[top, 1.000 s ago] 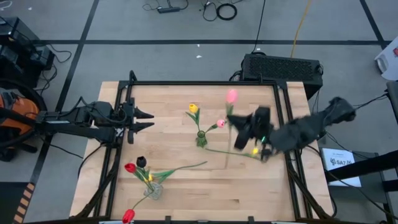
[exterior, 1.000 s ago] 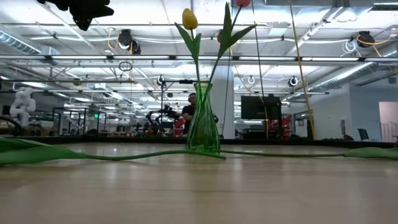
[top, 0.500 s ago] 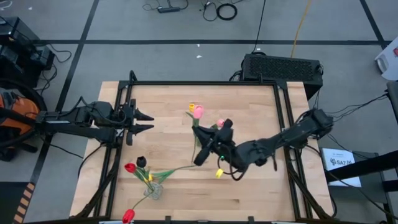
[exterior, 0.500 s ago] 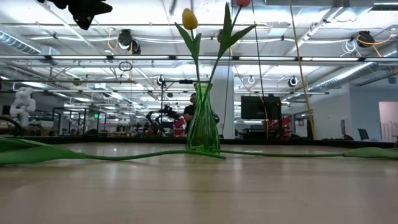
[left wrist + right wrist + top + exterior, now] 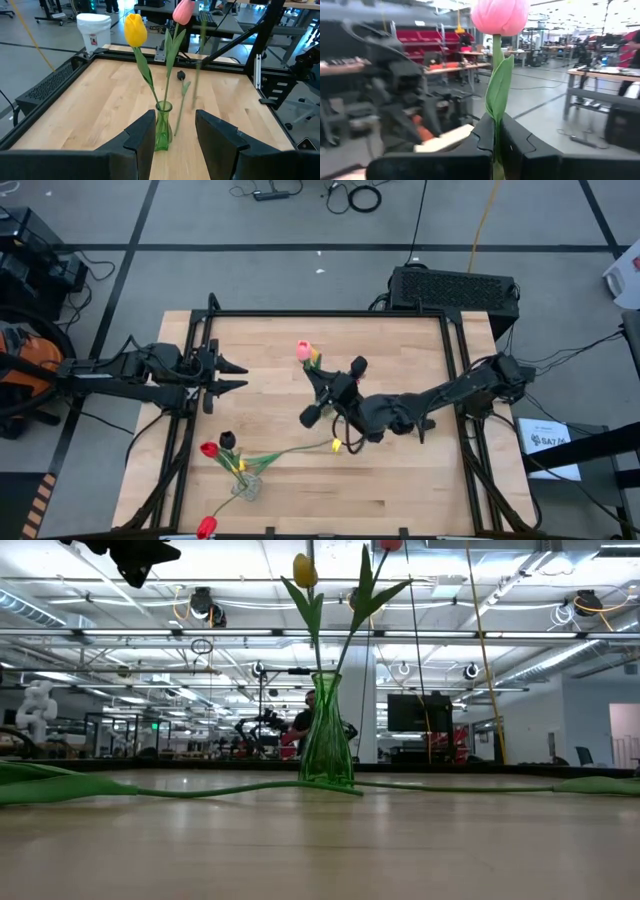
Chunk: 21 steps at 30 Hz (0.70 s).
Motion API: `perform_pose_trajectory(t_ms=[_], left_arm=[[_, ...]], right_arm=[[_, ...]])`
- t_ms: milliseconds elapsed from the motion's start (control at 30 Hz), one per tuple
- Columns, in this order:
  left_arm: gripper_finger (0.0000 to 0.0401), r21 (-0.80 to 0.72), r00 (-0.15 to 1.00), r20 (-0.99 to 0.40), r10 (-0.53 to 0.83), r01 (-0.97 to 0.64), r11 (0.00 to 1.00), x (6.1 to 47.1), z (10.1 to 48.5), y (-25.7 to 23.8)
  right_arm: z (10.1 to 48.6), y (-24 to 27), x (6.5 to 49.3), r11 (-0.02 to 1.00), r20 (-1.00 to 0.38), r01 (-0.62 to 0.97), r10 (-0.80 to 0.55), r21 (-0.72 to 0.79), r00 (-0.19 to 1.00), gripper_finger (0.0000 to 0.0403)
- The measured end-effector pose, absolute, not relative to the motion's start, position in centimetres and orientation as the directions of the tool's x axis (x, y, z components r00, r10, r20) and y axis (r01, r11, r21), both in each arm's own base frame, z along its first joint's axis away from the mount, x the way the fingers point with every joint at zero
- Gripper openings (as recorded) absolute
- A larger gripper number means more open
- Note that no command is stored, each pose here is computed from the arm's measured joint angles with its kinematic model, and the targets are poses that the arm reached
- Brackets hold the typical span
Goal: Sort flowers into vase by color
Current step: Put the pink tulip into the green vase
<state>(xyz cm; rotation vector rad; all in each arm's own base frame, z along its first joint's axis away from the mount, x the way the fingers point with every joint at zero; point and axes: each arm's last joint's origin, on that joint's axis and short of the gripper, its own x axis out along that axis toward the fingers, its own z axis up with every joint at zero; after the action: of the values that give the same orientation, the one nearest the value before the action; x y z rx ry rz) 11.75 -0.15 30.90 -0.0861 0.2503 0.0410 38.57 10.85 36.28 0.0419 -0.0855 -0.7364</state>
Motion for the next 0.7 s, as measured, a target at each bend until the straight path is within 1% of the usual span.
perform_pose_trajectory(t_ms=[300,433,700], left_arm=[[0.0145,-0.081,0.968,-0.249,0.03,-0.052,0.995,11.8,30.9,-0.2],[0.0145,-0.08,0.967,-0.254,0.03,-0.052,0.995,11.7,30.8,-0.2],[0.0145,-0.076,0.949,-0.313,0.031,-0.057,0.995,11.6,30.3,-0.1]], right_arm=[[35.8,8.1,39.3,0.696,0.033,0.716,-0.716,-0.052,0.698,0.0004],[35.3,7.2,39.7,0.731,0.004,0.682,-0.682,-0.035,0.731,0.0004],[32.9,7.3,41.2,0.723,-0.025,0.688,-0.69,-0.06,0.724,0.0004]])
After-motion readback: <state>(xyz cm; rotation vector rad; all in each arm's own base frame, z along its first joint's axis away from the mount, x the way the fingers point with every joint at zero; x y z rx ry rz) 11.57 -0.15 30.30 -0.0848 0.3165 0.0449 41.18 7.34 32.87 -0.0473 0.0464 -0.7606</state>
